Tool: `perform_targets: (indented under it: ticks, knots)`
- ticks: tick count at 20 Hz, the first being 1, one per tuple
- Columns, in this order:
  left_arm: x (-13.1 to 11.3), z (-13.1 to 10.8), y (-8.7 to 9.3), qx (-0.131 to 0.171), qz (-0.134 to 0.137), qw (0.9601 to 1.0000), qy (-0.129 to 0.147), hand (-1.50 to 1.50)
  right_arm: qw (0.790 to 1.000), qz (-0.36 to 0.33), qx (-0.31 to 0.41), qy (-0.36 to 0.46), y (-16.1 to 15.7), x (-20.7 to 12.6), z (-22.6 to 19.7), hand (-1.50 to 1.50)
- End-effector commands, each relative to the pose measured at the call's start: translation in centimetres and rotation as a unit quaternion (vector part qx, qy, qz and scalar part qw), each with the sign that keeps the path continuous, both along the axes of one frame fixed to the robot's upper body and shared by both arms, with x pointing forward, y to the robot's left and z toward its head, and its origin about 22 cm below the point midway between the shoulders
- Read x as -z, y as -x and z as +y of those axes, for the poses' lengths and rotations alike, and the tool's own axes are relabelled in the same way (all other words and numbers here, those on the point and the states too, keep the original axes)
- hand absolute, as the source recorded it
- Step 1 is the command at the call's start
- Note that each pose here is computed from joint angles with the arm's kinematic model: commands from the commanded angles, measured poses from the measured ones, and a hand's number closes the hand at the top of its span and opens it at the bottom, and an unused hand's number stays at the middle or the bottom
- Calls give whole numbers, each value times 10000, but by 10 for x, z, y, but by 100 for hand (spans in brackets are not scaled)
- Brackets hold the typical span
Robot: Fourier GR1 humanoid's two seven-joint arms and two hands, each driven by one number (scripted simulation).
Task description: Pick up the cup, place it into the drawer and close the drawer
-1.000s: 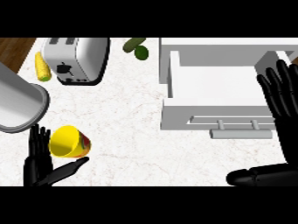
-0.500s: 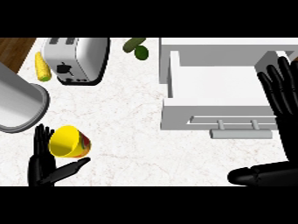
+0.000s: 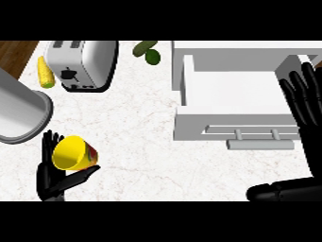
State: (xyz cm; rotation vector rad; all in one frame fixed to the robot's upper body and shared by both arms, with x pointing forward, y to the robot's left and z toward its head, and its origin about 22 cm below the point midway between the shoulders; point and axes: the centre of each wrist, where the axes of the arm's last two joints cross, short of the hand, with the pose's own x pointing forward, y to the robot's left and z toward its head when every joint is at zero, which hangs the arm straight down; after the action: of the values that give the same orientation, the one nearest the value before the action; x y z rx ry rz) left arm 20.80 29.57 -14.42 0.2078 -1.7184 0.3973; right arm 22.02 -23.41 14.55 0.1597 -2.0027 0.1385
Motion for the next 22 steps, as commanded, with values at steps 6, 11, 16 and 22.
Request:
perform_targets:
  ticks: [6, 11, 16, 22]
  knots:
    - [15, 3, 9, 364, -204, 9974, 592, -150, 9999, -2, -4, 106, 5, -6, -6, -150]
    - [0, 4, -12, 661, -477, 9934, 810, -150, 10000, -49, -18, 52, 14, -6, -15, -150]
    - [24, -20, -16, 874, -708, 9897, 889, 150, 10000, -9, -75, 13, 0, -4, 9, -150]
    - [10, -19, -34, 410, -1110, 9925, 317, 150, 9999, -21, 80, 61, 6, 9, -20, -150]
